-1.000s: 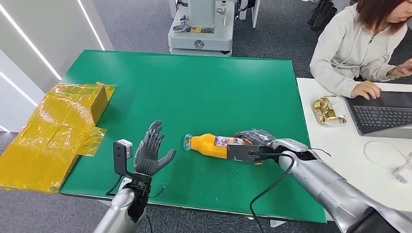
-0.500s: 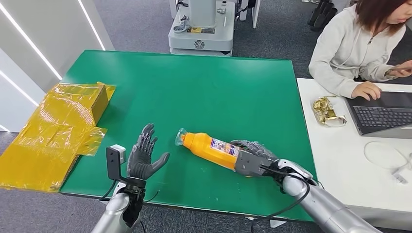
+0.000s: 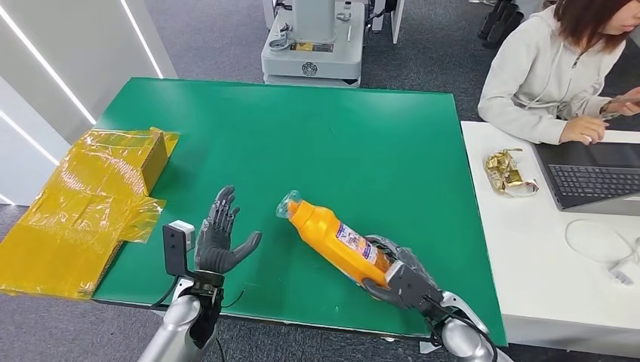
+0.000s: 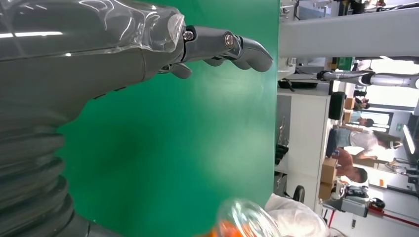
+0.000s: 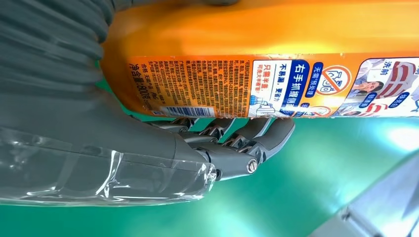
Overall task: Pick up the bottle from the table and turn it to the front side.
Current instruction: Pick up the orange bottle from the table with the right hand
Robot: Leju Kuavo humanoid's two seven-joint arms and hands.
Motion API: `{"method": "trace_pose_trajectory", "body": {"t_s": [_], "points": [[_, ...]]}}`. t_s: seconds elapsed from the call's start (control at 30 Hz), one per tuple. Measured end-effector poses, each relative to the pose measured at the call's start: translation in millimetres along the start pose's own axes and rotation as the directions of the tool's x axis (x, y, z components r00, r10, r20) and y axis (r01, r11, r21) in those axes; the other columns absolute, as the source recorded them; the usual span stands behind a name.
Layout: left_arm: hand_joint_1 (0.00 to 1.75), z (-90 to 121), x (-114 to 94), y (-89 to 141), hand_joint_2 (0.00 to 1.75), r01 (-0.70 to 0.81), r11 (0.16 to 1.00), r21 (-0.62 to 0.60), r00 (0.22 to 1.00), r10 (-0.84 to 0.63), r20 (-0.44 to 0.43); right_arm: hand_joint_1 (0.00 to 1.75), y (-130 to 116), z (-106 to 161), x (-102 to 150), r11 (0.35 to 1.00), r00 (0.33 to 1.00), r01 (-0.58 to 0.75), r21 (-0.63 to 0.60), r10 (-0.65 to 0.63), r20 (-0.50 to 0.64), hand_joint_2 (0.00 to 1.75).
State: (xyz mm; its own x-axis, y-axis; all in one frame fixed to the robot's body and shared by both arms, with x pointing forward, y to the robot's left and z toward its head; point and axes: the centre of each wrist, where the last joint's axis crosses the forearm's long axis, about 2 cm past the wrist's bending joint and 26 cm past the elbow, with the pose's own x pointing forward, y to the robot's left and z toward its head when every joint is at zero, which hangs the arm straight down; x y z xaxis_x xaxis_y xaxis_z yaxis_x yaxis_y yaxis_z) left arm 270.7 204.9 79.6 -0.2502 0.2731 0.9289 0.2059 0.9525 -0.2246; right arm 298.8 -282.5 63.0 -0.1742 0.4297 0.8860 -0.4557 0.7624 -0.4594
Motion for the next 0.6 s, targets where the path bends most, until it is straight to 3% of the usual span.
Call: {"method": "trace_pose_trajectory", "body": {"t_s": [0.17,0.3,0.6], "points": [[0.00,-2,5,-2,1.75,0.034,0.999,-0.022,0.999,-0.034,0.004,1.75,16,30,2,0.993,0.999,0.032,-0.113,-0.030,0.022,1.75],[0.00,-8,8,-3,1.75,0.045,0.997,-0.056,0.999,-0.044,0.011,1.75,23,40,14,0.976,0.996,0.065,-0.210,-0.050,0.074,1.75],[0.00,-56,34,-18,1.75,-0.059,0.962,-0.268,0.997,0.069,0.028,1.75,24,20,41,0.958,0.976,0.123,-0.258,-0.071,0.205,1.75]]}}
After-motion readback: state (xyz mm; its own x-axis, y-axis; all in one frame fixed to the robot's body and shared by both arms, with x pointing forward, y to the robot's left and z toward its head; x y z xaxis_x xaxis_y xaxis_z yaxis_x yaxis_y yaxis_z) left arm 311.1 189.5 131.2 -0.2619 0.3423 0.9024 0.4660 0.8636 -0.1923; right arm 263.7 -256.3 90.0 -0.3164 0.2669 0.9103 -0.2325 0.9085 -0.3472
